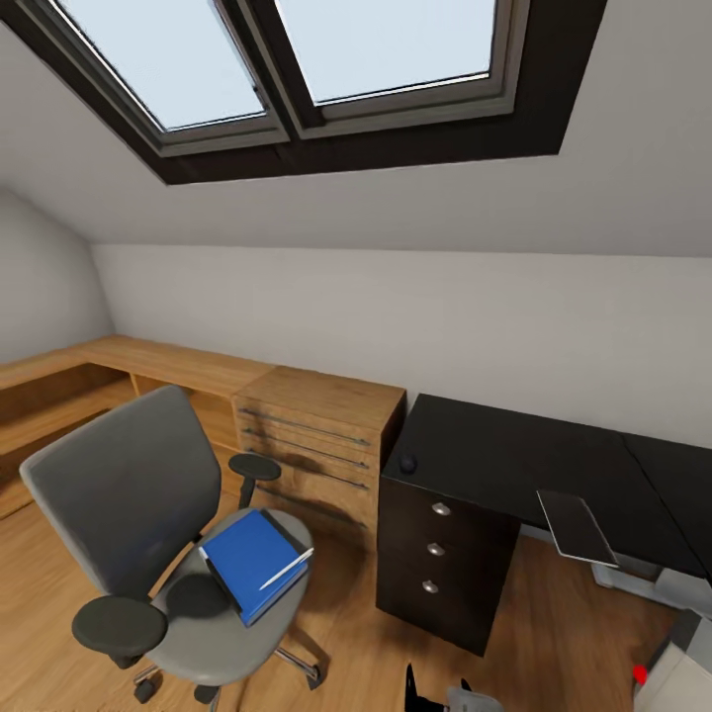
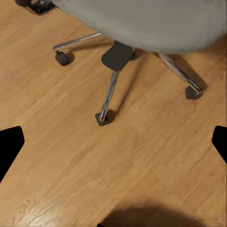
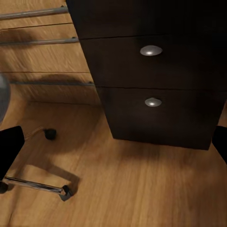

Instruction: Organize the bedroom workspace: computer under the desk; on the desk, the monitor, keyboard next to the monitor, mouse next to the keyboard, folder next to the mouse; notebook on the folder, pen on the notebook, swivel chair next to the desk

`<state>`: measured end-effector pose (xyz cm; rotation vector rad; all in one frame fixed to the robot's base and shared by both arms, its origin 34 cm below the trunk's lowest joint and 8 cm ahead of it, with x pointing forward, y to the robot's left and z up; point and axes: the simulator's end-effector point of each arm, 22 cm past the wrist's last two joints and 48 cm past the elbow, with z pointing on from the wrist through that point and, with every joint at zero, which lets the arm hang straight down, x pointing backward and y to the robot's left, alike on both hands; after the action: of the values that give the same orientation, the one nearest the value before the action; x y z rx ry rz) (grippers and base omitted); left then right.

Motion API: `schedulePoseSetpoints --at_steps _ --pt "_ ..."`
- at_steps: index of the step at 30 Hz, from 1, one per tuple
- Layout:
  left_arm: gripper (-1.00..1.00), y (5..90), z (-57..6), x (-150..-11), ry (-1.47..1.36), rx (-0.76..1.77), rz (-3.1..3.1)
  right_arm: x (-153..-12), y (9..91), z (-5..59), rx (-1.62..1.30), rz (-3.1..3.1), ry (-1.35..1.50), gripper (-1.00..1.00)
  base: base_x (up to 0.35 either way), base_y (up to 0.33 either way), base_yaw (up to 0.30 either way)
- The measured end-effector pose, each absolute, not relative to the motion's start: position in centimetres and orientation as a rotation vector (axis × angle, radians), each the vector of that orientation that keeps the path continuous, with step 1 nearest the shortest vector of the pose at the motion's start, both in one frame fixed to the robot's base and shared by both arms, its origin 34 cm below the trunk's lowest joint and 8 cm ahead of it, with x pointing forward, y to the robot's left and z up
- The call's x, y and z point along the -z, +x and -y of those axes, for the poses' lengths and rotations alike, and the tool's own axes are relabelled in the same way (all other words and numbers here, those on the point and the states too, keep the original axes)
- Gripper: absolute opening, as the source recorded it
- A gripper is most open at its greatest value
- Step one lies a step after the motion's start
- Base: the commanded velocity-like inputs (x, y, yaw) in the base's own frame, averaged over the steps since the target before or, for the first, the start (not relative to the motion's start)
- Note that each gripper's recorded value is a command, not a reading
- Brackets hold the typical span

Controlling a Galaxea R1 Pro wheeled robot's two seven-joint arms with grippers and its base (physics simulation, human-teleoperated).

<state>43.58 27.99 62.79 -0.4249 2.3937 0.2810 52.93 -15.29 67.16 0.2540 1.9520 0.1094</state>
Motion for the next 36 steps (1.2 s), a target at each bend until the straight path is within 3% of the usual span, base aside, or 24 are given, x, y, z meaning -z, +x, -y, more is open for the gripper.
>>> schedulePoseSetpoints --at_steps 7,18,26,36 --pt "1.00 50.8 -23.1 -71.2 -0.411 -0.075 -2.200 -70.5 55.3 15.3 -0.123 -1.831 0.266 1.00 0.000 0.000 0.001" --pt "1.00 54.7 -17.1 -82.1 -0.292 0.137 -2.177 -83.7 68.2 17.2 -0.130 -1.851 0.248 1.00 0.000 0.000 0.000" --pt "1.00 55.3 -21.9 -82.2 -0.363 0.059 -2.185 -81.0 67.9 22.7 0.051 -2.095 0.201 1.00 0.084 0.000 0.000" --pt "1.00 55.3 -22.4 -81.9 -0.368 0.046 -2.189 -81.7 68.2 23.0 0.059 -2.069 0.199 1.00 0.293 -0.159 0.144"
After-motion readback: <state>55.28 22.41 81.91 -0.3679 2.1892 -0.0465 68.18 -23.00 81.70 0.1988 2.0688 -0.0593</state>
